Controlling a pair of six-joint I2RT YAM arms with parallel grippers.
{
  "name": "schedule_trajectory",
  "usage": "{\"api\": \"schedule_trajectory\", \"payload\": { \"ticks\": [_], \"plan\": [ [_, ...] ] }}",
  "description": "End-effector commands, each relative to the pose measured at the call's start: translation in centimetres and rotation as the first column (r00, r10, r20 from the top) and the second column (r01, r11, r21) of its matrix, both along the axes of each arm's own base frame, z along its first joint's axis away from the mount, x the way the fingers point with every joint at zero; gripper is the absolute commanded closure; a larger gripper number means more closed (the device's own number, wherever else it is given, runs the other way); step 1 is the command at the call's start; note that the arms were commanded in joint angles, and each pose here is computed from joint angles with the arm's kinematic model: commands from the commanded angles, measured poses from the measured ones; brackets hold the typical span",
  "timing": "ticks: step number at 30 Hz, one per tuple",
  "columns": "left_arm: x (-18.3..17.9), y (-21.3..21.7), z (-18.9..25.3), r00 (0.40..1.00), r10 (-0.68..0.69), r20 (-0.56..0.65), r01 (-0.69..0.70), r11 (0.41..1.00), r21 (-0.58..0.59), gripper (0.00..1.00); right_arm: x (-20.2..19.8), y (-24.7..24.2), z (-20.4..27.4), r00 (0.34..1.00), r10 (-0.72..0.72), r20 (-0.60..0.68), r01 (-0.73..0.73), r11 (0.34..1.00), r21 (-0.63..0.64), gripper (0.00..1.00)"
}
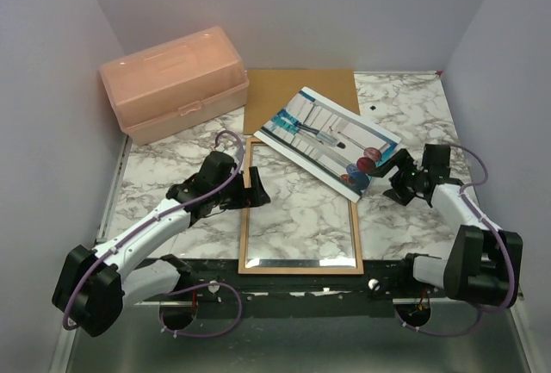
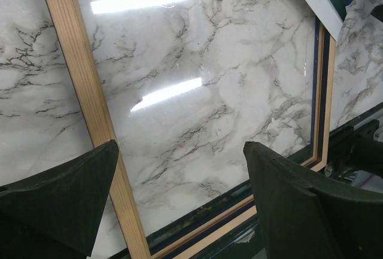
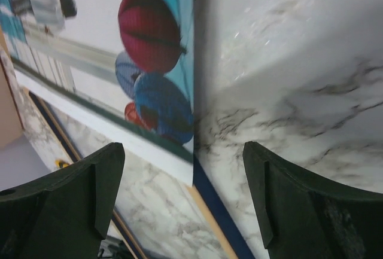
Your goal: Put the photo into the frame
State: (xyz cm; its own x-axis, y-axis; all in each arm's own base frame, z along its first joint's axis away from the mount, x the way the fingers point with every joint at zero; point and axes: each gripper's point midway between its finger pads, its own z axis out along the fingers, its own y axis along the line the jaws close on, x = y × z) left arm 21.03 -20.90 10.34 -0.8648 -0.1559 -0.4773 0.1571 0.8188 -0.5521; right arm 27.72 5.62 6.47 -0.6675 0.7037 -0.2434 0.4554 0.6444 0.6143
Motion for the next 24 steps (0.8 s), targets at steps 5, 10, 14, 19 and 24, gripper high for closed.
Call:
{"api": "schedule_trajectory", "payload": {
  "ticks": [5,10,14,19,24],
  "plan": [
    [-0.5,-1.7,3.2,0.998,-0.054,0.036,0.058,0.99,-0.128,0.11,3.5,-2.3,-1.1,0.996,-0.022,0.09,0.01,0.991,0.13,0.16],
    [-0.7,-2.1,5.7,0.994,-0.067,0.084,0.081,0.98,-0.183,0.1,5.4,-1.6,-2.6,0.994,-0.02,0.11,-0.007,0.971,0.238,0.22],
    [-0.8,-2.0,7.0,0.991,-0.062,0.114,0.083,0.978,-0.193,0.1,6.6,-1.7,-4.2,0.994,-0.037,0.101,0.009,0.963,0.27,0.27],
    [-1.2,-2.3,9.2,0.984,-0.076,0.159,0.113,0.964,-0.24,0.1,8.0,-1.5,-5.7,0.992,-0.044,0.12,0.003,0.946,0.324,0.33],
    [-1.5,-2.5,10.9,0.976,-0.091,0.197,0.143,0.953,-0.267,0.11,9.1,-1.0,-5.6,0.985,-0.049,0.166,-0.02,0.92,0.391,0.5]
  ]
}}
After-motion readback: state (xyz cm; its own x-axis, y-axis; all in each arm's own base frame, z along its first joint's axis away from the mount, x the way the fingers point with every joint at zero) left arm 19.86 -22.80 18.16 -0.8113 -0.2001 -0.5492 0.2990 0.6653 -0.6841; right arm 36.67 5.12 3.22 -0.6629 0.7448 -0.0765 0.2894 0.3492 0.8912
